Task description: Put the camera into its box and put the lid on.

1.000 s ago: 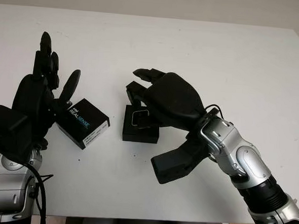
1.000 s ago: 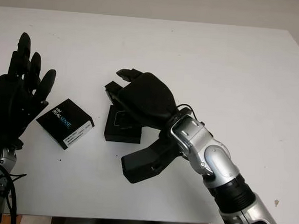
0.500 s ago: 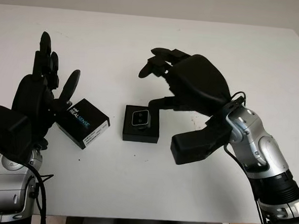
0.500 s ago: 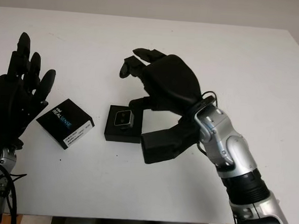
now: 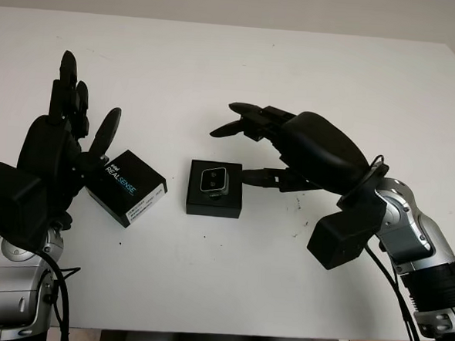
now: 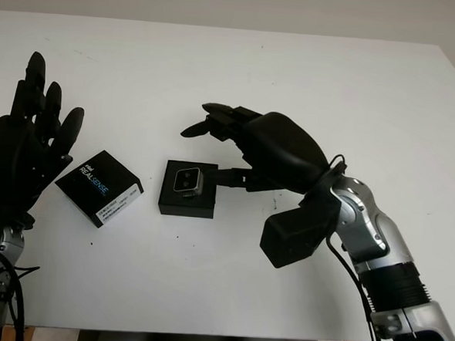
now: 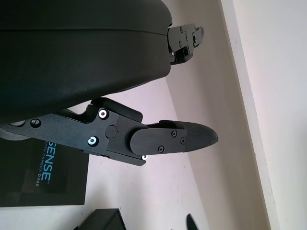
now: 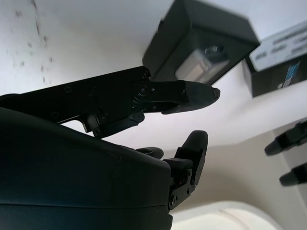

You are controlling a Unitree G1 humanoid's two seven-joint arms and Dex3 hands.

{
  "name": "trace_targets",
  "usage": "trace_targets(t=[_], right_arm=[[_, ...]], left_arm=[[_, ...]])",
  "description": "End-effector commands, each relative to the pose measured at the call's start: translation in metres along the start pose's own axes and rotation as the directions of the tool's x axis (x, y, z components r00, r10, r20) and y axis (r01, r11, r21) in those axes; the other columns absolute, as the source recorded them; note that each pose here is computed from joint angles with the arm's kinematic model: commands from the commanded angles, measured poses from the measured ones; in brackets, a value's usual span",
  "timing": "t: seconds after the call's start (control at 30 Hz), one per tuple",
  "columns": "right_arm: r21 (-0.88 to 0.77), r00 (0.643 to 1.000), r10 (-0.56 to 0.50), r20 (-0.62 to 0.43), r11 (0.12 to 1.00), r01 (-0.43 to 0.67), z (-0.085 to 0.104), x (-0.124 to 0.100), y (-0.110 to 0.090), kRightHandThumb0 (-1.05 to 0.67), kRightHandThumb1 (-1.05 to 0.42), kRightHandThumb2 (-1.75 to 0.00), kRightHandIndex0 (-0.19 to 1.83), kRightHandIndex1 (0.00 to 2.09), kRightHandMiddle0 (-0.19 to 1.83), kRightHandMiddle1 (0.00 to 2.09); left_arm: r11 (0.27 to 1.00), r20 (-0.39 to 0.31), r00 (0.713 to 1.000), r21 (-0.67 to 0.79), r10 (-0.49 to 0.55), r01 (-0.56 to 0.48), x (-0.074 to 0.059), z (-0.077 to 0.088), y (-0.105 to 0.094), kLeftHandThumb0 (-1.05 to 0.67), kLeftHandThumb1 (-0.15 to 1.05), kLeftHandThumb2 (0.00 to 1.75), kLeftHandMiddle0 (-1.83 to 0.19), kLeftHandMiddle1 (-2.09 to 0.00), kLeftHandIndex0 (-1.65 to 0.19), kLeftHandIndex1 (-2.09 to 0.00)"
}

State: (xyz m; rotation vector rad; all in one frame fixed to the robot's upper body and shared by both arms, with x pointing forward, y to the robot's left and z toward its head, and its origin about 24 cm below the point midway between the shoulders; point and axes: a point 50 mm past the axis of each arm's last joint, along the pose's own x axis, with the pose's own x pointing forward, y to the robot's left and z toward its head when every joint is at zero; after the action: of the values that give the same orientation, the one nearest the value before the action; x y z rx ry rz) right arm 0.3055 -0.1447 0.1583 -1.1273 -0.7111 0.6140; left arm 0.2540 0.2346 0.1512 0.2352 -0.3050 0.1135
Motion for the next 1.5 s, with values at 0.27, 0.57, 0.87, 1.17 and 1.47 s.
trace_targets(t=[0.27, 0.57, 0.87, 1.17, 1.47], right_arm=[[-0.073, 0.993, 0.116, -0.02, 0.99, -0.118, -0.012, -0.019, 0.017, -0.67, -1.05, -0.4, 0.16, 0.03, 0.15, 0.6], [-0.117, 0.988, 0.151, -0.039, 0.981, -0.154, -0.024, -0.028, 0.025, -0.69, -1.05, -0.35, 0.17, 0.04, 0.31, 0.65], [-0.174, 0.986, 0.163, -0.018, 0.971, -0.164, -0.023, -0.031, 0.025, -0.72, -1.05, -0.39, 0.18, 0.05, 0.34, 0.71], [-0.216, 0.988, 0.151, -0.032, 0.964, -0.154, -0.022, -0.027, 0.021, -0.73, -1.05, -0.42, 0.14, 0.04, 0.22, 0.66], [-0.274, 0.998, 0.059, -0.033, 0.959, -0.065, -0.022, -0.02, 0.005, -0.73, -1.05, -0.41, 0.19, 0.07, 0.27, 0.7]], left_arm=[[1.0, -0.003, 1.0, -0.003, 0.012, -0.012, -0.005, 0.002, 0.004, -0.59, 1.05, 0.39, 0.15, -0.05, 0.19, -0.03], [1.0, 0.0, 1.0, 0.008, 0.005, -0.005, -0.005, 0.003, 0.006, -0.58, 1.05, 0.4, 0.16, -0.05, 0.19, -0.01], [1.0, 0.012, 1.0, -0.005, 0.005, -0.005, -0.003, 0.005, 0.005, -0.56, 1.05, 0.4, 0.16, -0.05, 0.19, -0.01], [1.0, 0.013, 1.0, 0.006, 0.005, -0.005, -0.003, 0.006, 0.006, -0.57, 1.05, 0.39, 0.15, -0.06, 0.19, -0.02], [1.0, 0.013, 1.0, 0.006, 0.008, -0.008, -0.004, 0.005, 0.007, -0.57, 1.05, 0.39, 0.14, -0.05, 0.19, -0.03]])
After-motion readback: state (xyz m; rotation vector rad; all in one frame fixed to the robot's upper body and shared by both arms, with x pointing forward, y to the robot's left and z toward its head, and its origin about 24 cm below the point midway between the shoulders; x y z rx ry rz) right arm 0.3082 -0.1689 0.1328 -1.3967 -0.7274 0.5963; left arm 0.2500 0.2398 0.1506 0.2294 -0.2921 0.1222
